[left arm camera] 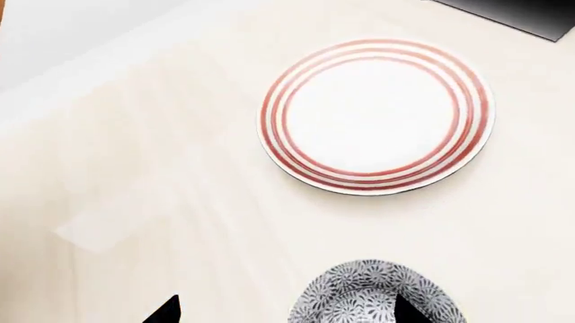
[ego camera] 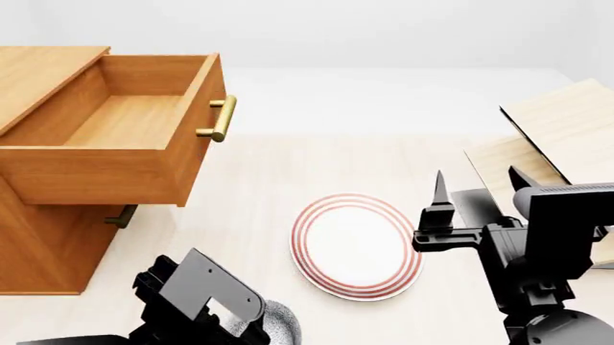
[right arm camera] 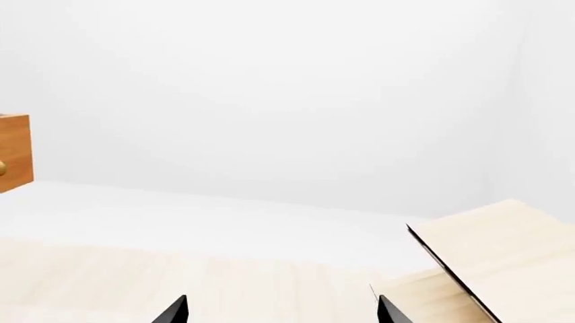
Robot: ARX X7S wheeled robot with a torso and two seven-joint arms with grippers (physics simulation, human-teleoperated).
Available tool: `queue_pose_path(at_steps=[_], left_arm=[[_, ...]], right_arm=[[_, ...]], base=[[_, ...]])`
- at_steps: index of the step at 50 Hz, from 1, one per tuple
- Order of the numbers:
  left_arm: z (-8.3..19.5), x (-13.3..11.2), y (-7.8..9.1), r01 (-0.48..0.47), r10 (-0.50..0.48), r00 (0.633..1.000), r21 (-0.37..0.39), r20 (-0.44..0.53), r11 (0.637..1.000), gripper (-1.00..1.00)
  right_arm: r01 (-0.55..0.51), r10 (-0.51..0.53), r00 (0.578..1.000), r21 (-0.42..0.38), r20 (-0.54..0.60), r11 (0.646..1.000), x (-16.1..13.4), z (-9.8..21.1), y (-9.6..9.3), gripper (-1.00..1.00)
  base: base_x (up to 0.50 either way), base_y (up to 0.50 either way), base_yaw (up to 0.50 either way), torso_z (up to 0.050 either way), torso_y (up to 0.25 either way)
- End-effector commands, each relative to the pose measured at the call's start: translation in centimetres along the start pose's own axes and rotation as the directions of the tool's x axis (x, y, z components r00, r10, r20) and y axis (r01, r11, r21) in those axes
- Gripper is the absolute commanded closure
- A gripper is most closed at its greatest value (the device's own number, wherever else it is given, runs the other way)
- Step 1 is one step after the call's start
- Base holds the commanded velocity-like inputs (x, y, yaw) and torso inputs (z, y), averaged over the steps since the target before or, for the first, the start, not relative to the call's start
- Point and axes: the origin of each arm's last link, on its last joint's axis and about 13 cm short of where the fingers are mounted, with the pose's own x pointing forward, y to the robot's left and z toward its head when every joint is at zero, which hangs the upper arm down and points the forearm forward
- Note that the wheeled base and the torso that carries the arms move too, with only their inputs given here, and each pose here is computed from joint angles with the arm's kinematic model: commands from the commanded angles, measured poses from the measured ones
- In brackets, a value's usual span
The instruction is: Open the top drawer of the cabinet and put the bowl in it.
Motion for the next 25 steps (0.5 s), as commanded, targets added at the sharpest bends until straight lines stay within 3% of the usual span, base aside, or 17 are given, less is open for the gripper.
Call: queue_pose_path(at_steps=[1,25], left_arm=[[-1.0,0.5,0.4,-0.032,0.031,0.999,-0.062,-0.016,0.998,-1.0],[-2.1,1.8,0.8,-0.034,0.021,0.993,-0.114,-0.114,0.993,-1.0]], right_arm=[[0.001,-0.001,1.0,0.012,0.018,1.0,-0.1,0.2,-0.1,-1.0],[0.001,-0.001,1.0,0.012,0.013,1.0,-0.1,0.0,-0.1,-1.0]], base=[[0.0,0.0,0.0,0.0,0.0],[0.0,0.0,0.0,0.0,0.0]])
